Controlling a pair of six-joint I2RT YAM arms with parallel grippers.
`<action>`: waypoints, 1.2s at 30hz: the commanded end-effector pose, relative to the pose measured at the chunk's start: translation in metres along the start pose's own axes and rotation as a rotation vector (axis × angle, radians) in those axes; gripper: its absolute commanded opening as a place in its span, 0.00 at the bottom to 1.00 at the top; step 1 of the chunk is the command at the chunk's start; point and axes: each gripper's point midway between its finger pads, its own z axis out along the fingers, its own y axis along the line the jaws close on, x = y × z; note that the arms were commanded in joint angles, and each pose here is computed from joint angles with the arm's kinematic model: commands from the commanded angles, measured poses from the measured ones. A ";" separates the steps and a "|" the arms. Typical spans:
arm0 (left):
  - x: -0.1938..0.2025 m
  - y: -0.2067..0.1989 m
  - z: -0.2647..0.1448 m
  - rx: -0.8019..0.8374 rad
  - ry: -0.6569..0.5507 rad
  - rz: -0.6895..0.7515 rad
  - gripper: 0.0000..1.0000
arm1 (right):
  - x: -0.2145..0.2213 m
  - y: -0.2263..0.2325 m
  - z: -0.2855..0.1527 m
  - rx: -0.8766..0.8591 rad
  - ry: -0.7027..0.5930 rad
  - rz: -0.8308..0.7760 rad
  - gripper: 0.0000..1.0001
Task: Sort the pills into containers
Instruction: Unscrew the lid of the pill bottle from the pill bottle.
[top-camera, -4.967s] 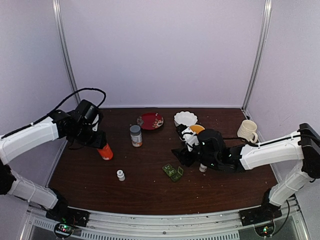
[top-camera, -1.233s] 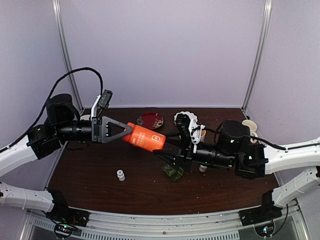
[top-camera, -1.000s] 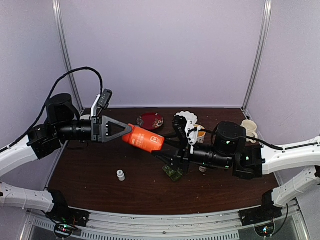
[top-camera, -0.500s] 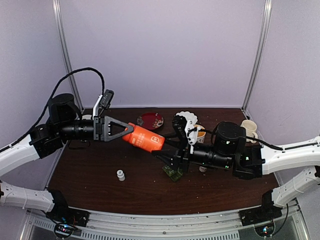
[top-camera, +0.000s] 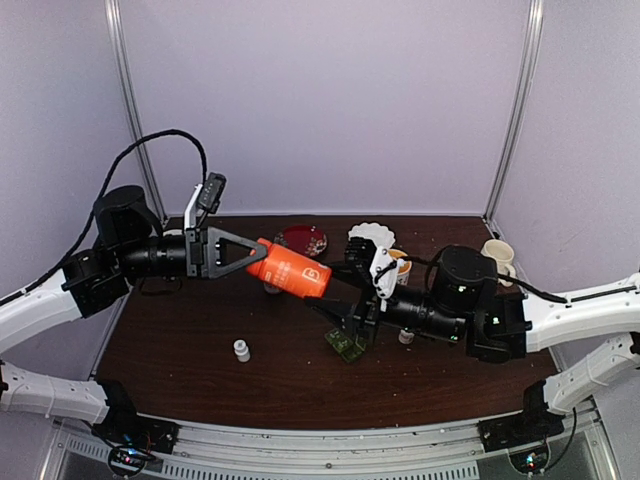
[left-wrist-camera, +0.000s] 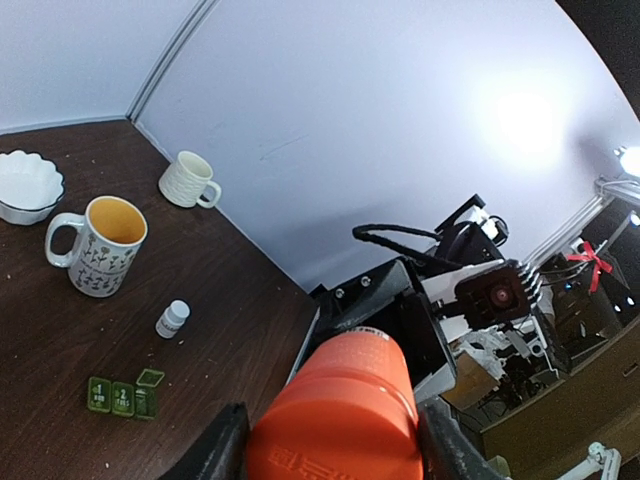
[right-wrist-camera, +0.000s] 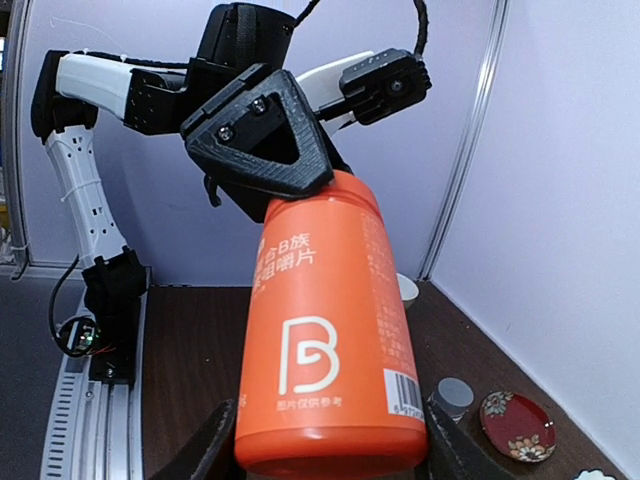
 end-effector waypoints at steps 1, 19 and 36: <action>-0.002 -0.008 0.001 0.035 -0.014 -0.155 0.00 | -0.003 -0.007 -0.005 0.132 0.013 -0.430 0.06; -0.006 0.000 -0.007 -0.017 -0.079 -0.208 0.57 | 0.010 0.001 0.009 0.253 0.125 -0.648 0.05; -0.010 -0.087 -0.066 0.140 -0.196 0.890 0.95 | -0.015 0.043 -0.019 -0.278 -0.017 0.247 0.07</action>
